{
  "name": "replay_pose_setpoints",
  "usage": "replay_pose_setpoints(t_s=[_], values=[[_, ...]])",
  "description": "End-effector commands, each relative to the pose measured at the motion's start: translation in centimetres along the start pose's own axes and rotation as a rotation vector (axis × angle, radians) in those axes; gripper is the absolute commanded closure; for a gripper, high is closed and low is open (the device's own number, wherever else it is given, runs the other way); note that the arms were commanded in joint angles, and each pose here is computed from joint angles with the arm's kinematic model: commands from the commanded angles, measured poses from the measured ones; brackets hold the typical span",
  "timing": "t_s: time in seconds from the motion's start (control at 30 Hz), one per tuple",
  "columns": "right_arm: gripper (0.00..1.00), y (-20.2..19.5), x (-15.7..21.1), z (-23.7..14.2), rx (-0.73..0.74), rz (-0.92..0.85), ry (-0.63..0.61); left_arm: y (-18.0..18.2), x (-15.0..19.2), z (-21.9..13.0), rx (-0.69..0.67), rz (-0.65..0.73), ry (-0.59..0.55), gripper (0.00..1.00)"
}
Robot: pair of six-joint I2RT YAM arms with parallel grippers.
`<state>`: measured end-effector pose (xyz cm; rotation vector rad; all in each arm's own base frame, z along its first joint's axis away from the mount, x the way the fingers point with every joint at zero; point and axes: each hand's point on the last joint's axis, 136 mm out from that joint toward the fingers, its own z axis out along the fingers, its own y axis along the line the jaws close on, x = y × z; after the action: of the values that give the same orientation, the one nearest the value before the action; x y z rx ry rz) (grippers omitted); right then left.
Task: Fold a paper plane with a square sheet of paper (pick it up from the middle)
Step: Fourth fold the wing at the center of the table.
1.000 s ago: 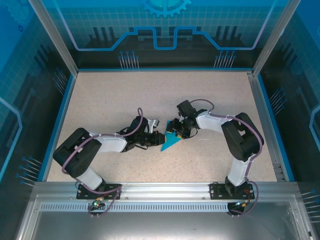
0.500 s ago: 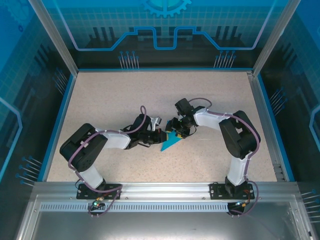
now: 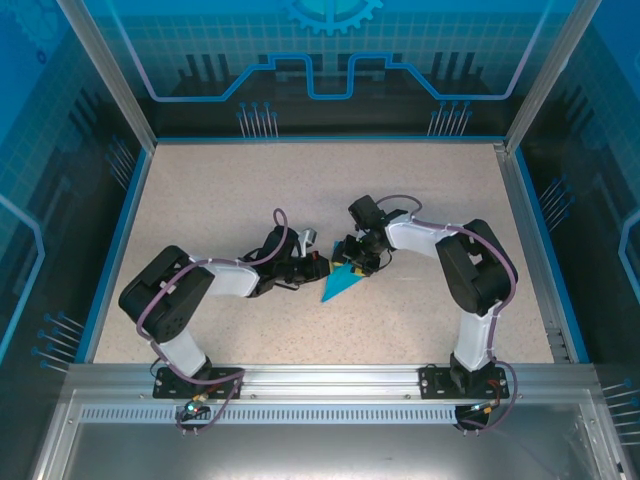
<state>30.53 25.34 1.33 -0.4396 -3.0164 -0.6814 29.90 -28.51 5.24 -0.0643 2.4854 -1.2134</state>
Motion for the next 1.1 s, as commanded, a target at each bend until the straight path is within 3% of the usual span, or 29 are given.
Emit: replay_pose_setpoints(t_s=[0.0,0.37,1.07], values=[[0.46,-6.6,2.9,4.2,0.233,0.041,0.103,-0.4,-0.5,-0.4,0.014,-0.009,-0.014,0.93],[0.42,-5.8,2.9,4.8,0.217,0.034,0.14,-0.9,1.0,0.8,0.073,0.012,0.088,0.93],[0.42,-5.7,3.0,5.0,0.199,0.032,0.145,1.6,2.6,1.9,-0.03,-0.027,0.152,0.94]])
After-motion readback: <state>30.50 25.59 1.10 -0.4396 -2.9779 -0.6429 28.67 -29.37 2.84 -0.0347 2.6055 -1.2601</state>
